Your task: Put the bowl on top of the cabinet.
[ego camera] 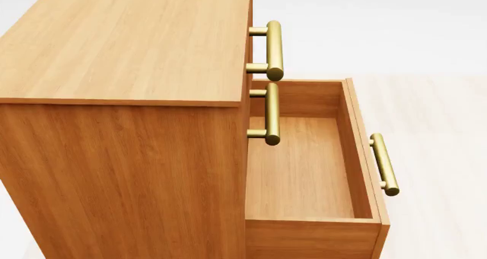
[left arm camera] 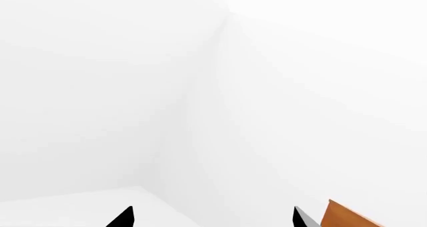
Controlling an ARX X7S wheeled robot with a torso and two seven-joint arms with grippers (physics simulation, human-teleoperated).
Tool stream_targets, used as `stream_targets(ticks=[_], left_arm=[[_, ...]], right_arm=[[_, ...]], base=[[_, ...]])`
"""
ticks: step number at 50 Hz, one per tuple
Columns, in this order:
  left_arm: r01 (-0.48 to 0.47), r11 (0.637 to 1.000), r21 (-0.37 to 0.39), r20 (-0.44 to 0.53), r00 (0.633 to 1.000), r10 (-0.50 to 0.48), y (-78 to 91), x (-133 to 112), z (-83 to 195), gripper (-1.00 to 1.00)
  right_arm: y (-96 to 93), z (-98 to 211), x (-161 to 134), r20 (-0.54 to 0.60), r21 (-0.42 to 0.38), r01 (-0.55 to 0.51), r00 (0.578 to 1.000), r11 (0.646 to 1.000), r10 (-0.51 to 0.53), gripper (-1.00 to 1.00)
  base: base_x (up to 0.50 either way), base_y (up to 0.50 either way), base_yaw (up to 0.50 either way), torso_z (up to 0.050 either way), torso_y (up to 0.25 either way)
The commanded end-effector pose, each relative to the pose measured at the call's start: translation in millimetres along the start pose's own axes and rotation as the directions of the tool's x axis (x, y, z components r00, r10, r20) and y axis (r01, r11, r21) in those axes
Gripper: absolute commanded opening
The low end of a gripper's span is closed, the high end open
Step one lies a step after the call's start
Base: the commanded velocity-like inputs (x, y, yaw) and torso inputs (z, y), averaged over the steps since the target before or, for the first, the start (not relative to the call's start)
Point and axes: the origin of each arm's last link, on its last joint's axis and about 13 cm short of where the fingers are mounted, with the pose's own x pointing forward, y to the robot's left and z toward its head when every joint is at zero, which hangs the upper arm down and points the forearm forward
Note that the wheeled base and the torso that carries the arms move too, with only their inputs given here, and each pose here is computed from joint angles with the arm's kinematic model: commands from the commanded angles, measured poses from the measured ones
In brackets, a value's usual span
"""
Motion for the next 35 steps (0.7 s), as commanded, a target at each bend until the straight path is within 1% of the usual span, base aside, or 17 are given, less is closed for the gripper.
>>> stream_targets(ticks=[1, 4, 7, 14, 15, 18, 19, 21, 25, 32, 35], left_arm=[[0.000, 1.000, -0.001, 0.000, 1.000, 0.000, 0.0, 0, 0, 1.00], [0.000, 1.000, -0.001, -0.001, 1.000, 0.000, 0.0, 0, 0, 1.00], [0.002, 1.000, -0.001, -0.001, 1.000, -0.002, 0.1, 0, 0, 1.00], [0.003, 1.000, -0.001, 0.000, 1.000, -0.003, 0.1, 0, 0, 1.00], [0.003, 1.000, -0.001, -0.001, 1.000, -0.003, 0.0, 0, 0, 1.00], [0.003, 1.000, -0.001, -0.001, 1.000, -0.003, -0.2, 0, 0, 1.00], [0.002, 1.000, -0.001, -0.001, 1.000, -0.002, -0.5, 0, 0, 1.00], [0.003, 1.000, -0.001, -0.001, 1.000, -0.003, -0.5, 0, 0, 1.00], [0.003, 1.000, 0.000, -0.002, 1.000, -0.003, -0.6, 0, 0, 1.00], [0.004, 1.000, 0.000, -0.001, 1.000, -0.004, -0.6, 0, 0, 1.00], [0.004, 1.000, 0.000, -0.001, 1.000, -0.004, -0.6, 0, 0, 1.00]], right_arm=[[1.7, 52, -7, 0.083, -0.113, -0.042, 0.995, 0.993, 0.052, -1.00], [2.0, 63, -8, 0.086, -0.133, -0.055, 0.994, 0.990, 0.066, -1.00], [3.1, 85, -11, 0.108, -0.174, -0.077, 0.989, 0.982, 0.096, -1.00], [9.2, 113, -11, 0.115, -0.247, -0.107, 0.984, 0.963, 0.139, -1.00], [9.9, 116, -10, 0.111, -0.267, -0.106, 0.984, 0.958, 0.139, -1.00], [11.1, 120, -10, 0.103, -0.274, -0.114, 0.984, 0.955, 0.147, -1.00], [13.1, 125, -9, 0.099, -0.298, -0.120, 0.983, 0.947, 0.156, -1.00], [14.5, 131, -9, 0.093, -0.321, -0.126, 0.982, 0.939, 0.164, -1.00], [16.5, 139, -11, 0.104, -0.331, -0.136, 0.978, 0.934, 0.179, -1.00], [24.8, 158, -12, 0.105, -0.405, -0.162, 0.970, 0.900, 0.221, -1.00], [24.7, 158, -12, 0.104, -0.405, -0.162, 0.970, 0.900, 0.221, -1.00]], base=[[0.00, 0.00, 0.00, 0.000, 0.000], [0.00, 0.00, 0.00, 0.000, 0.000], [0.00, 0.00, 0.00, 0.000, 0.000], [0.00, 0.00, 0.00, 0.000, 0.000], [0.00, 0.00, 0.00, 0.000, 0.000], [0.00, 0.00, 0.00, 0.000, 0.000], [0.00, 0.00, 0.00, 0.000, 0.000], [0.00, 0.00, 0.00, 0.000, 0.000], [0.00, 0.00, 0.00, 0.000, 0.003], [0.00, 0.00, 0.00, 0.000, 0.000], [0.00, 0.00, 0.00, 0.000, 0.000]])
